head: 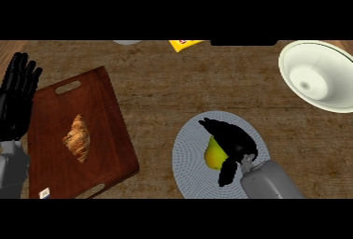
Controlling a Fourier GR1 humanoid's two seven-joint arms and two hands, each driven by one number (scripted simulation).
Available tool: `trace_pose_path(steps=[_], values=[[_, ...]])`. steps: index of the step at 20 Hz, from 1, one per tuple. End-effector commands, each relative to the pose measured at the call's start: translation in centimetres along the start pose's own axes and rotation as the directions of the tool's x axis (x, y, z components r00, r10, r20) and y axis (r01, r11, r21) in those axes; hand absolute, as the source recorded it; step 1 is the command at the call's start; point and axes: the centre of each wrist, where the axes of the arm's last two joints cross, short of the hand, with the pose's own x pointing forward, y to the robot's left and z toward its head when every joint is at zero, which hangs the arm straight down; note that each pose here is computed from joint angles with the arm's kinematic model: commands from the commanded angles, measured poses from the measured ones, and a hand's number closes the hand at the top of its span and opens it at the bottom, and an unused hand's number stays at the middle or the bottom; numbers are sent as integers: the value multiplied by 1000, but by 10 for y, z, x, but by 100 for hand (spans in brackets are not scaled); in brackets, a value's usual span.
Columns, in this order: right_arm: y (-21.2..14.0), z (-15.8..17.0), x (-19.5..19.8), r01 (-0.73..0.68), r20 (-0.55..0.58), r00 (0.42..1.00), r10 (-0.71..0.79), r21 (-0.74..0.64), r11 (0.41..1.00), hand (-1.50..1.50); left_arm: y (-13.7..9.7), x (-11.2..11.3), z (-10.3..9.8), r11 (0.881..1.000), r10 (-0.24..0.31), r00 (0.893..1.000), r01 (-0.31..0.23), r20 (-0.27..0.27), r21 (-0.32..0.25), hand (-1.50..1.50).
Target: Pick the pear from the placemat and place it in the bowl
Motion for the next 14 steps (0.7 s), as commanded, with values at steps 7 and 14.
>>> trace_pose_path(steps=[7,14], values=[[6,0,-14,-35,90,995,46,-124,992,150,-7,5,20,1000,10,1000,-10,5,-5,0],[-54,26,-102,-103,80,990,118,-173,980,150,5,1,13,1000,-7,1000,7,-2,11,0]])
